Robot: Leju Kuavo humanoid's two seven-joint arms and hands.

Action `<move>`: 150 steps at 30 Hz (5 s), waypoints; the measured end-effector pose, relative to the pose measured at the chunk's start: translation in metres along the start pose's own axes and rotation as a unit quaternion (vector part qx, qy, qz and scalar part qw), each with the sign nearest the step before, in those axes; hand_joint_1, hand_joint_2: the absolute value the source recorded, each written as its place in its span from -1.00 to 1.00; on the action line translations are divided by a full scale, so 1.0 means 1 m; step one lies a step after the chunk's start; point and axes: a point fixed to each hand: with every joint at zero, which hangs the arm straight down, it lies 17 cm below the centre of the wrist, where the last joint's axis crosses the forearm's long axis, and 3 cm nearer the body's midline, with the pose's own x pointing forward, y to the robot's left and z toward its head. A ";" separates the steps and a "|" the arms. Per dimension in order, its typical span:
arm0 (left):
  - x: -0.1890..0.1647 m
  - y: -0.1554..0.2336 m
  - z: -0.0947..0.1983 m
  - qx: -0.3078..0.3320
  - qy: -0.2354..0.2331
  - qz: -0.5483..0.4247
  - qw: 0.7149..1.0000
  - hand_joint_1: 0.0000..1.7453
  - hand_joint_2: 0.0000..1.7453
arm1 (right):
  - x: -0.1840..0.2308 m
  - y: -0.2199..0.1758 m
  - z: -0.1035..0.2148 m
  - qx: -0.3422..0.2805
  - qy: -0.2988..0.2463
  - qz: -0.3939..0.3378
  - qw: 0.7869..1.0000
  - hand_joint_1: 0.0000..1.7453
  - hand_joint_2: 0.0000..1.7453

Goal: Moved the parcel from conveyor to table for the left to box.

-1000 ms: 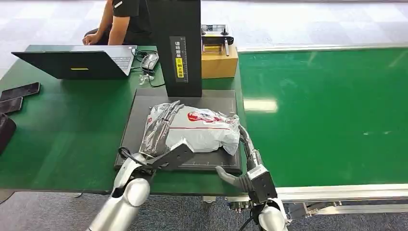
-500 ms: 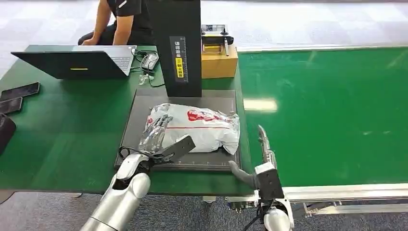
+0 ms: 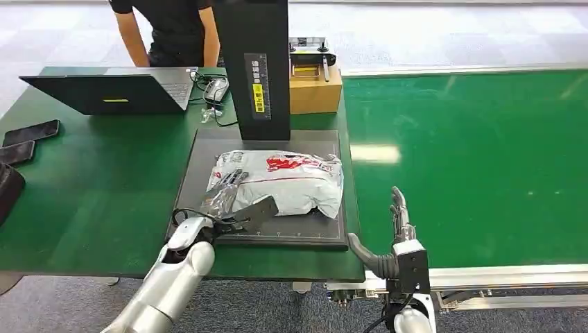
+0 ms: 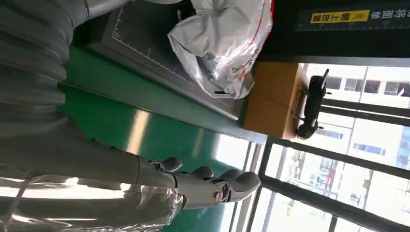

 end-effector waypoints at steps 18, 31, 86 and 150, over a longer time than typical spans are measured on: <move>-0.001 0.007 0.002 0.029 -0.017 0.046 0.998 1.00 1.00 | -0.002 -0.003 0.001 -0.007 0.004 -0.007 1.000 -1.00 1.00; -0.026 0.027 0.005 0.094 0.007 0.028 0.995 1.00 1.00 | -0.003 -0.004 0.002 -0.009 0.006 -0.008 1.000 -1.00 1.00; -0.377 0.150 0.148 0.330 0.351 0.081 0.873 -1.00 1.00 | -0.009 -0.011 0.012 -0.024 0.023 -0.002 0.999 -1.00 1.00; 0.059 0.085 0.102 0.127 -0.262 0.636 0.715 -1.00 1.00 | 0.014 0.046 -0.022 0.052 -0.026 -0.016 0.998 -1.00 1.00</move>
